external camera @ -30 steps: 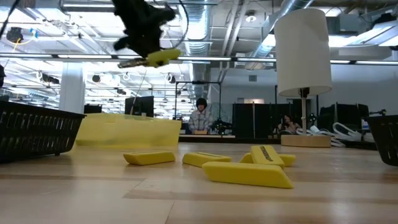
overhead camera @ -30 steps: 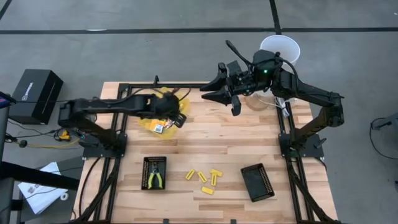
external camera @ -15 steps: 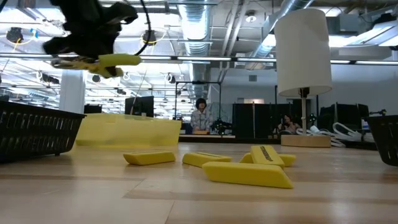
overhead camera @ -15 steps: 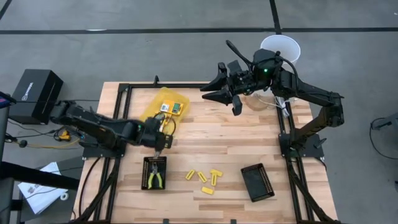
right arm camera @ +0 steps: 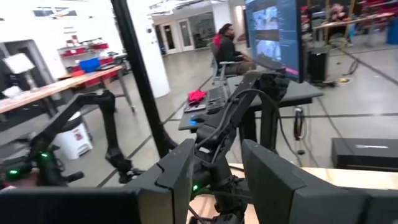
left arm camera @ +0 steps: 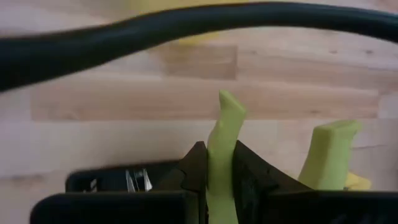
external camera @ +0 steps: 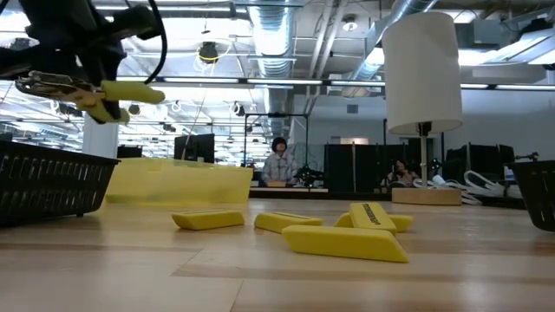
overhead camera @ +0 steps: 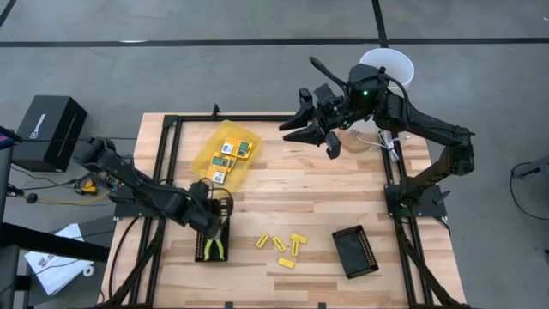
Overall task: Pick & Place School Supplies
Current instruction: Put the green hole puncher into the left black bin, then put the yellow eraser into the right black bin
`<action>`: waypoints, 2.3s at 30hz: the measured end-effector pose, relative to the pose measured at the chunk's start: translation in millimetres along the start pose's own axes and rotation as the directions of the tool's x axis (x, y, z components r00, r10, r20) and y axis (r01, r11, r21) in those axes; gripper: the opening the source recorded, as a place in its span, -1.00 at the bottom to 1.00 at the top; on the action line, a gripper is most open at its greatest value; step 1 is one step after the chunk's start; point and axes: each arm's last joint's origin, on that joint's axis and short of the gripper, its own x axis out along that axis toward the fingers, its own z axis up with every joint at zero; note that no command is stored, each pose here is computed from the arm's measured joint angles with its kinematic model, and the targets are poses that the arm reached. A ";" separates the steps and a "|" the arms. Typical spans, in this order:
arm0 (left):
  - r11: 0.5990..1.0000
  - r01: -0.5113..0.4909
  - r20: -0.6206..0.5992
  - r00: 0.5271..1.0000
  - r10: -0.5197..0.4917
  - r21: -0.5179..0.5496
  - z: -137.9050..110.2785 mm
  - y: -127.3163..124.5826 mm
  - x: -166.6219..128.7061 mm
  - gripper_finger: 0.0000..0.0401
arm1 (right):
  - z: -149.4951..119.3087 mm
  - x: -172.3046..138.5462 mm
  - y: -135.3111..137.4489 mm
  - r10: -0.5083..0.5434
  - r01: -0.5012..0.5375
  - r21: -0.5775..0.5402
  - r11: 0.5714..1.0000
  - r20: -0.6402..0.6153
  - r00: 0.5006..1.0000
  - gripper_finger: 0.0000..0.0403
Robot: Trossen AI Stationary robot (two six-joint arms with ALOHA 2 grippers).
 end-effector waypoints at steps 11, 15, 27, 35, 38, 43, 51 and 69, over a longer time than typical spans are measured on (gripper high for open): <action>0.996 -0.082 -0.075 0.994 0.083 0.022 -25.2 -10.2 25.6 -0.82 | 1.9 -16.4 -18.3 0.133 -0.132 0.025 0.991 -0.029 0.991 -0.36; 0.996 -0.081 -0.079 0.993 0.084 0.043 -26.5 -12.6 25.1 -0.82 | 2.9 -21.5 -24.9 0.115 -0.115 0.026 0.993 -0.026 0.993 -0.36; 0.986 -0.145 -0.119 0.981 0.155 0.088 -41.3 4.1 14.3 -0.82 | 6.3 -26.0 -28.9 0.138 -0.138 0.064 0.988 -0.008 0.990 -0.36; 0.970 -0.189 -0.125 0.970 0.209 0.154 -48.7 16.2 7.0 -0.82 | 6.4 -25.8 -28.7 0.137 -0.136 0.089 0.987 -0.008 0.990 -0.36; 0.969 -0.188 -0.107 0.973 0.206 0.162 -48.3 17.7 7.2 -0.82 | 6.4 -25.8 -28.7 0.137 -0.136 0.089 0.987 -0.008 0.990 -0.36; 0.966 -0.196 -0.093 0.973 0.213 0.167 -47.4 21.1 10.3 -0.82 | 6.3 -25.3 -28.2 0.139 -0.138 0.095 0.986 -0.008 0.990 -0.36; 0.965 -0.198 -0.071 0.974 0.213 0.173 -46.2 24.6 13.9 -0.82 | 6.3 -25.3 -28.1 0.139 -0.137 0.118 0.983 -0.008 0.990 -0.36; 0.967 -0.147 -0.098 0.980 0.170 0.210 -56.4 28.6 8.9 -0.20 | 6.3 -25.2 -28.0 0.140 -0.138 0.124 0.983 -0.008 0.990 -0.36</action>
